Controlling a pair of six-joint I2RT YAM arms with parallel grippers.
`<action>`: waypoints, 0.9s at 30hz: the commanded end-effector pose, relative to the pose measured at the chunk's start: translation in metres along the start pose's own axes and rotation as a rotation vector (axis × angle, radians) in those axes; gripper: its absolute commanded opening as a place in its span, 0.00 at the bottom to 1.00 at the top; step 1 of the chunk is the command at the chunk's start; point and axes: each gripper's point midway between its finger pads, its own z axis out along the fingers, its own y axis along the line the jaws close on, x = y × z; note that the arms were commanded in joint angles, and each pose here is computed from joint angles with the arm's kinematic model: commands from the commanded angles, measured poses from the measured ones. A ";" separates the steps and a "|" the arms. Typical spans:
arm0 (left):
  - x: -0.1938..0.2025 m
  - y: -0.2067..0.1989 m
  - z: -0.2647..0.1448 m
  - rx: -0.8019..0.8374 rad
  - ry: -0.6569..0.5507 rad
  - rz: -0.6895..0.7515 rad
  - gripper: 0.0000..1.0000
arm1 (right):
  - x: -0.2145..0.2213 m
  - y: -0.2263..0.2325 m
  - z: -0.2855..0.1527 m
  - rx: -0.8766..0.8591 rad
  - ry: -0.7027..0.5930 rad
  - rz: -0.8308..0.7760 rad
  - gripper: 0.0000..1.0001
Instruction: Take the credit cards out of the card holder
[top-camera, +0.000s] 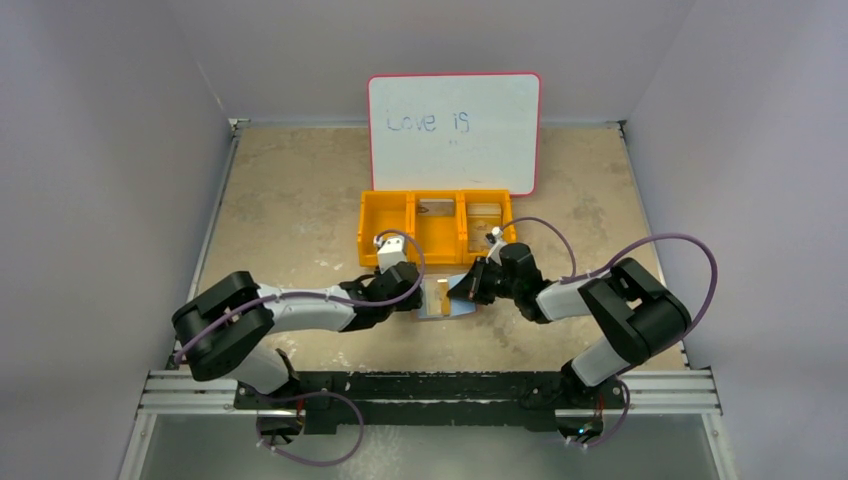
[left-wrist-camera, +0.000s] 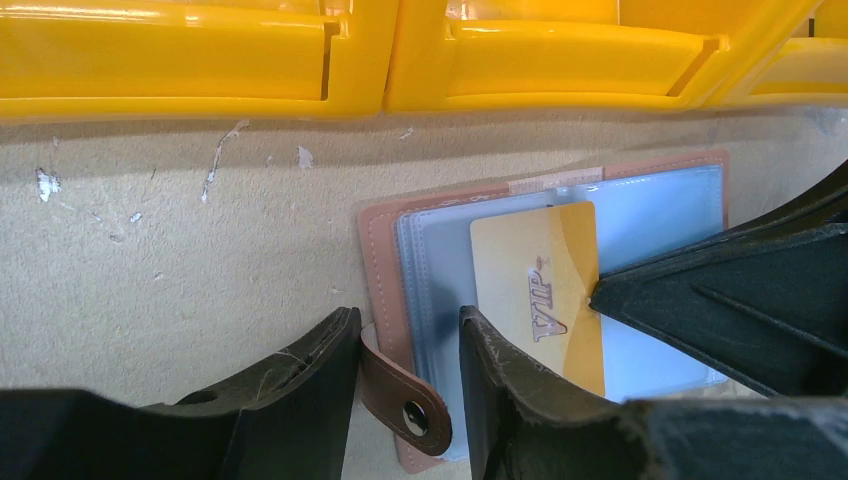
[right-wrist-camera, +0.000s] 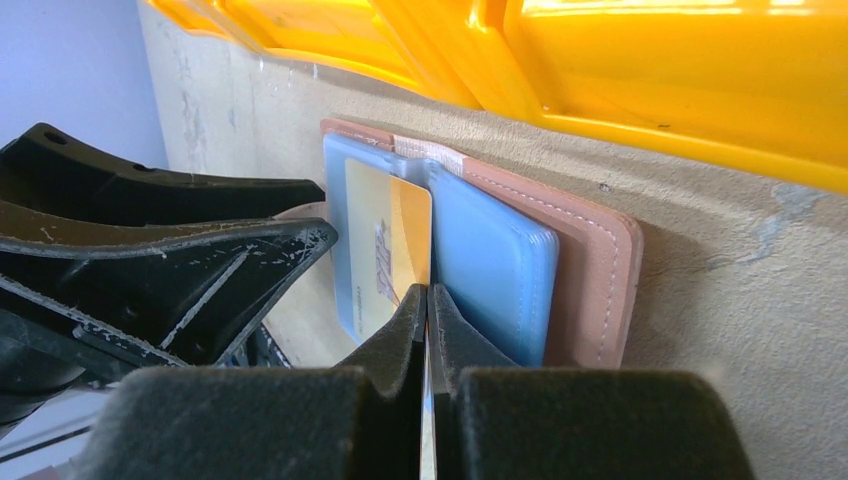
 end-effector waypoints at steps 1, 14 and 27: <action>0.003 -0.005 0.004 0.000 0.021 0.015 0.40 | -0.005 0.006 0.002 -0.023 -0.012 -0.018 0.01; 0.026 0.020 0.014 -0.153 0.101 0.108 0.12 | -0.005 0.009 0.000 -0.041 -0.023 0.016 0.07; 0.025 0.017 0.012 -0.162 0.082 0.091 0.06 | -0.001 0.017 -0.002 -0.105 -0.025 0.056 0.22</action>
